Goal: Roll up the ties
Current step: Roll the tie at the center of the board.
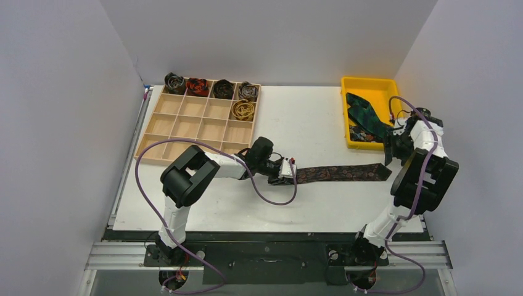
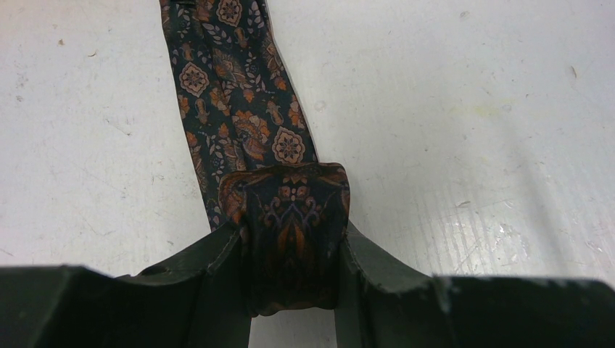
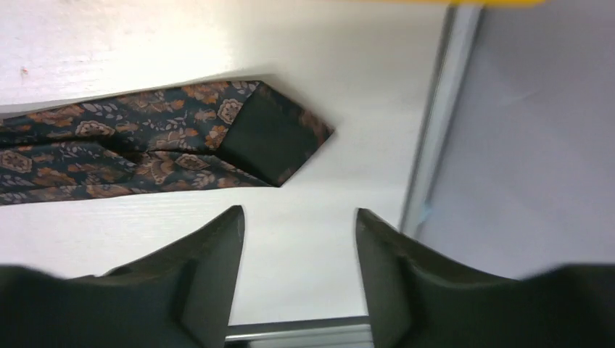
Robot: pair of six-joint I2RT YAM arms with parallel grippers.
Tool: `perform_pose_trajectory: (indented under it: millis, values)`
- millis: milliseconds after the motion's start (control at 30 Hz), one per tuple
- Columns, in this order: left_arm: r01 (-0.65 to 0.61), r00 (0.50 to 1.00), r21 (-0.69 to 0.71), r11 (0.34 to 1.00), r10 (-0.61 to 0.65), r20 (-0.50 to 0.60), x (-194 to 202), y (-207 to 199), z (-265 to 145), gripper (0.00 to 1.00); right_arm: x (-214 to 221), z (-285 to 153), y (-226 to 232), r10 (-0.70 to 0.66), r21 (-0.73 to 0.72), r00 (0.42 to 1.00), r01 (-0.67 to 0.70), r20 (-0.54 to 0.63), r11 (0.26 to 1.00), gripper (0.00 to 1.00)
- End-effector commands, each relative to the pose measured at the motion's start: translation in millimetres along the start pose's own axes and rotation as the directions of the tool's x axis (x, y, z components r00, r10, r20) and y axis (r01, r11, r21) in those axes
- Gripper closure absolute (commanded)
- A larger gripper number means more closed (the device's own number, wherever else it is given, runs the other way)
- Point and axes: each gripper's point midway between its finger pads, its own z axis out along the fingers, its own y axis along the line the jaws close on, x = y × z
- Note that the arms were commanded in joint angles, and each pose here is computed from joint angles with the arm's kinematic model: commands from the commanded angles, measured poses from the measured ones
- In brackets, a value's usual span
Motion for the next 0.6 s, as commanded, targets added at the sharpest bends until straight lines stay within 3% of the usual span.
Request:
perform_pose_trajectory:
  millis: [0,100,233,300,333,400,433,500,567]
  values:
    - [0.276,0.910,0.103,0.956,-0.225,-0.350,105,-82,-20,0.95,-31,-50,9,-0.010,-0.024,0.985,0.014,0.173,1.000,0.41]
    - [0.277,0.909,0.106,0.955,-0.225,-0.350,105,-83,-20,0.95,-44,-74,24,-0.055,-0.056,0.961,0.073,0.270,0.996,0.36]
    - [0.280,0.910,0.114,0.953,-0.226,-0.347,104,-84,-20,0.95,-70,-110,57,-0.099,-0.098,0.862,0.170,0.498,0.981,0.27]
    - [0.279,0.911,0.118,0.953,-0.224,-0.345,103,-85,-20,0.95,-85,-117,58,0.082,-0.130,0.817,-0.009,0.571,0.991,0.25]
    - [0.278,0.912,0.120,0.953,-0.222,-0.345,103,-85,-19,0.95,-88,-116,66,0.164,-0.205,0.807,-0.054,0.567,0.977,0.25]
    - [0.280,0.911,0.120,0.953,-0.224,-0.346,103,-84,-19,0.95,-78,-104,101,0.170,-0.375,0.858,0.028,0.484,0.926,0.29]
    - [0.281,0.910,0.121,0.952,-0.225,-0.348,104,-85,-19,0.95,-78,-94,118,0.183,-0.477,0.886,0.047,0.425,0.878,0.37]
    - [0.284,0.909,0.121,0.951,-0.227,-0.351,104,-85,-20,0.95,-59,-78,152,0.164,-0.590,0.950,0.026,0.265,0.807,0.48]
    - [0.287,0.907,0.116,0.951,-0.231,-0.352,104,-84,-19,0.95,-38,-64,183,0.104,-0.628,0.982,0.018,0.158,0.778,0.51]
